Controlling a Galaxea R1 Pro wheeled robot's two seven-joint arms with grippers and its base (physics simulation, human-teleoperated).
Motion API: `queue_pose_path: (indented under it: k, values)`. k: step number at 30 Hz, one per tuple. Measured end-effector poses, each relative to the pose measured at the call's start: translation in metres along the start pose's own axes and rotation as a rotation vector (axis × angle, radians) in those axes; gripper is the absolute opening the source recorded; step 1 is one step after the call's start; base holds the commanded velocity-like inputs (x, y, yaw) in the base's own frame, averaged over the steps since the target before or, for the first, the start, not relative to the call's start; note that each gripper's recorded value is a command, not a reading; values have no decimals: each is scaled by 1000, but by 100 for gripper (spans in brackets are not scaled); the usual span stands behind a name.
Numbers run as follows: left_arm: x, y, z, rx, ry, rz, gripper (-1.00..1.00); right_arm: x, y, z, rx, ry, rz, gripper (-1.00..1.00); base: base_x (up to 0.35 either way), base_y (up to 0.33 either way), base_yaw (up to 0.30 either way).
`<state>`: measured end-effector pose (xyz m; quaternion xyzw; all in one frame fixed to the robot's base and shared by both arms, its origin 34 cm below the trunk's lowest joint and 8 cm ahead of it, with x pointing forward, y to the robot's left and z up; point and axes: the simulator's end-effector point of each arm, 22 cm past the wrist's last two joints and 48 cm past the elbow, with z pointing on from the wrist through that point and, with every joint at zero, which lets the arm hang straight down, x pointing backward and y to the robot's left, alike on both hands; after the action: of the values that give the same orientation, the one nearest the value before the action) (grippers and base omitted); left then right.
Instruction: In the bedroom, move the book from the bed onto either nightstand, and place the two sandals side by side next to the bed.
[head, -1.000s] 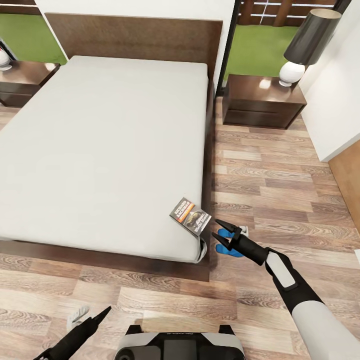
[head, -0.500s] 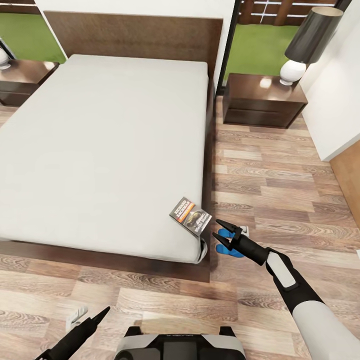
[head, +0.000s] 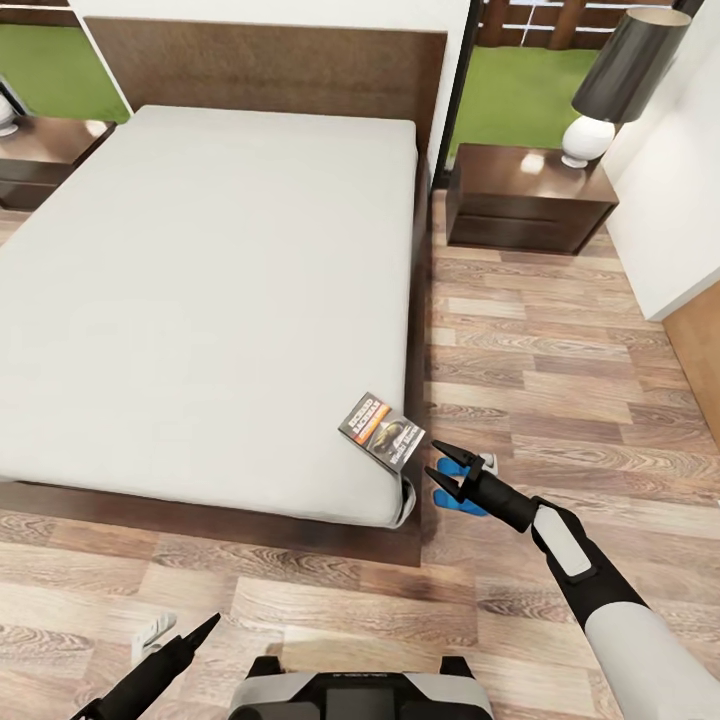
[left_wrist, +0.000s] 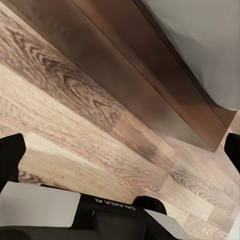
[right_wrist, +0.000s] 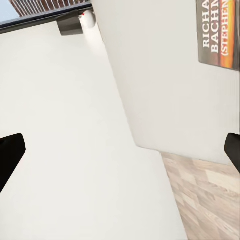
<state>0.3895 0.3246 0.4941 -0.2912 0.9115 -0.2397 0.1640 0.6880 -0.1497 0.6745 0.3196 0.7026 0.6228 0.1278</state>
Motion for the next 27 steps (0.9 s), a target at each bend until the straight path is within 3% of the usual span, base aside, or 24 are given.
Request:
queue_pose_path:
  k: [27]
  values:
    - [5, 18, 33, 4, 2, 1, 100, -10, -40, 7, 4, -6, 16, 100, 0, 0, 0]
